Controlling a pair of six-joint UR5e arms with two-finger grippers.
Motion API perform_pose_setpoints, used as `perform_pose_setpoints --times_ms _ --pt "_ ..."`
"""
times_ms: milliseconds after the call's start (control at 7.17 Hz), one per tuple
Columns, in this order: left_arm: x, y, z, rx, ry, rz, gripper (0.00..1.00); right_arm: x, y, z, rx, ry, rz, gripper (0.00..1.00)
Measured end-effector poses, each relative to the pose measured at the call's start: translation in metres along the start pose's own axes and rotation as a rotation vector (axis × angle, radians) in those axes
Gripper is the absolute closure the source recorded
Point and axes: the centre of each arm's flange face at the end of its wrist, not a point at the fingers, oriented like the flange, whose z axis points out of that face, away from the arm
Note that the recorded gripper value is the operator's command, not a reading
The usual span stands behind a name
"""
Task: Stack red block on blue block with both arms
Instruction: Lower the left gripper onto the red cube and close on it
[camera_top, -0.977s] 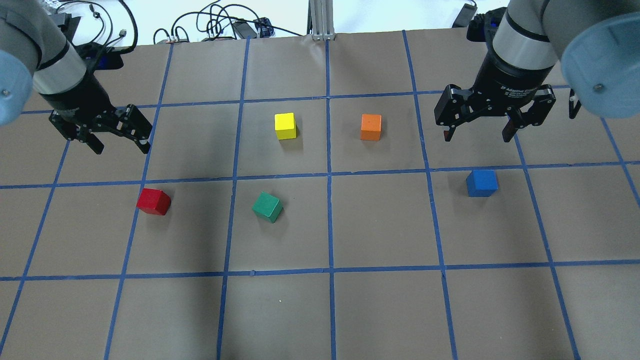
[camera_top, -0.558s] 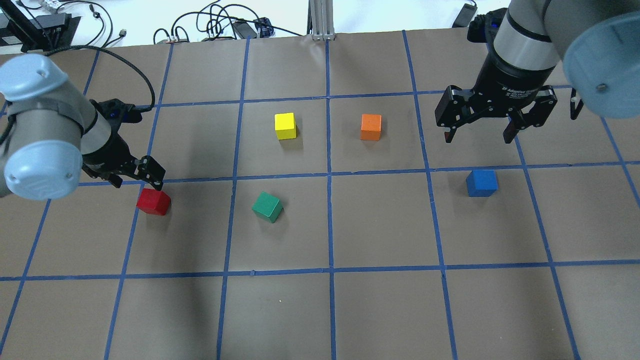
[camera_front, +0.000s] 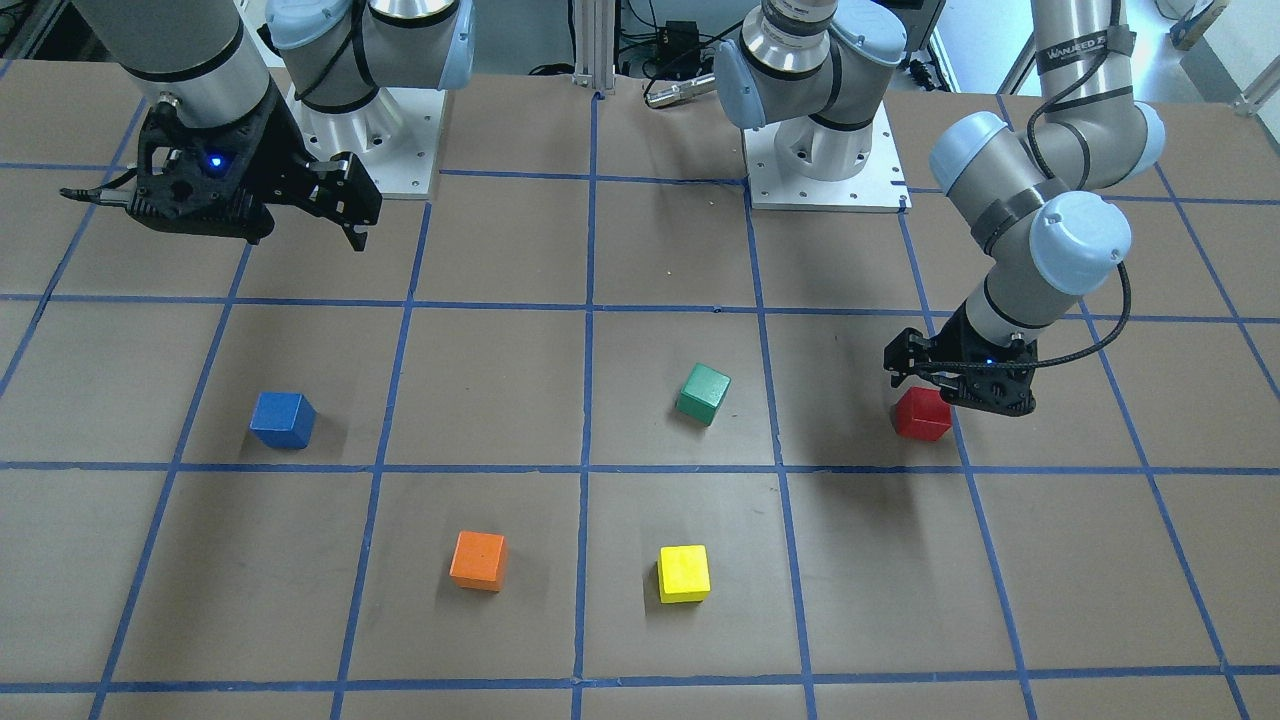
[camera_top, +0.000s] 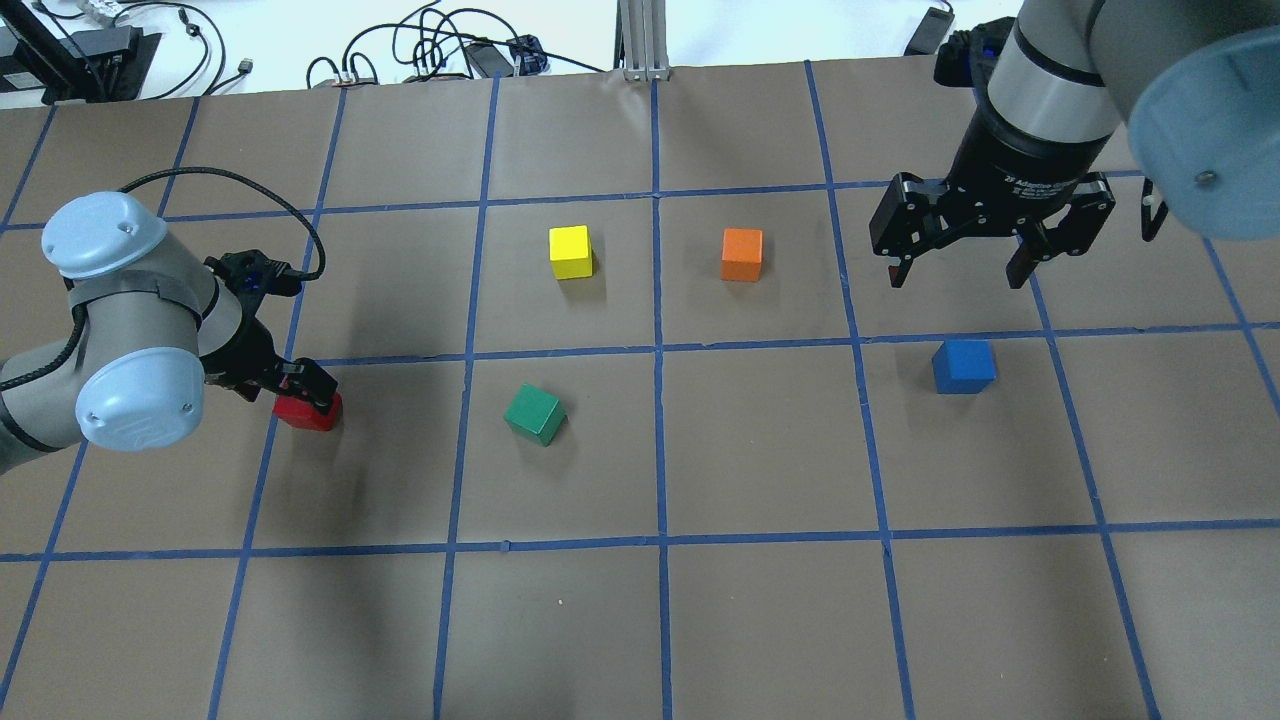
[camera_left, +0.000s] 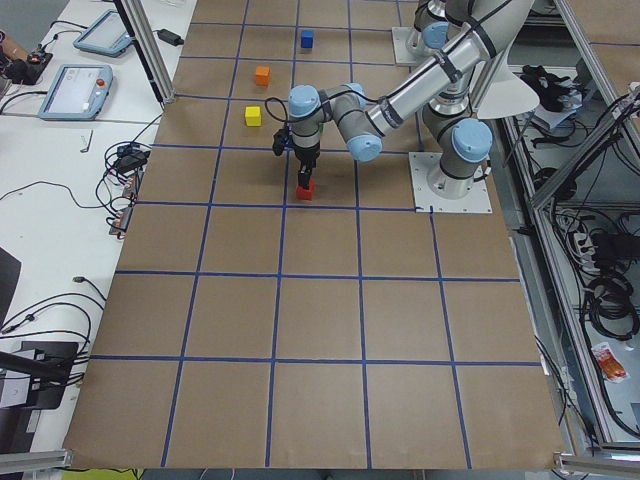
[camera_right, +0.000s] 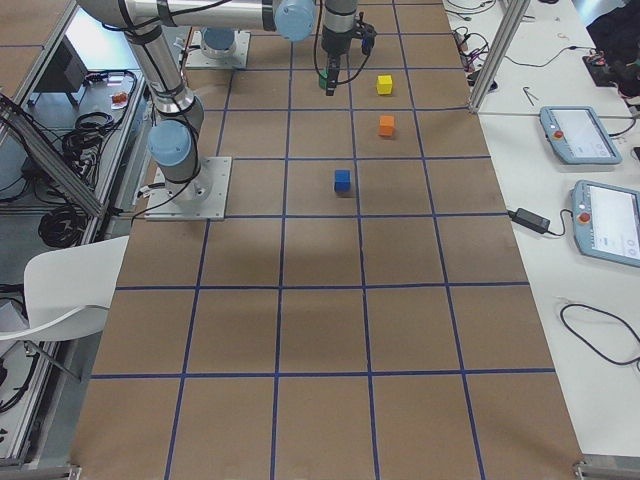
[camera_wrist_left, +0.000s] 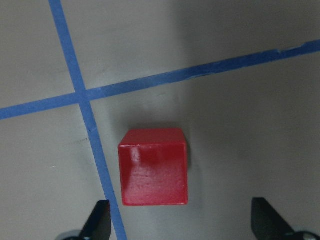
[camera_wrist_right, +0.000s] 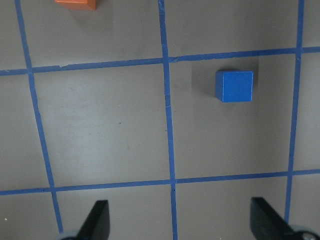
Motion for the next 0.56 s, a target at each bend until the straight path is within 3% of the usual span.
perform_pose_setpoints --times_ms 279,419,558 --pt "-0.005 -0.004 0.015 0.002 0.007 0.007 0.00 0.000 0.000 0.000 0.000 0.000 0.000 0.00" --pt "-0.007 -0.007 0.023 0.005 0.008 0.006 0.16 0.001 0.000 0.000 0.000 0.000 0.000 0.00" --pt "-0.008 -0.009 0.029 0.002 0.009 0.000 0.53 0.001 0.000 0.000 0.000 0.000 -0.001 0.00"
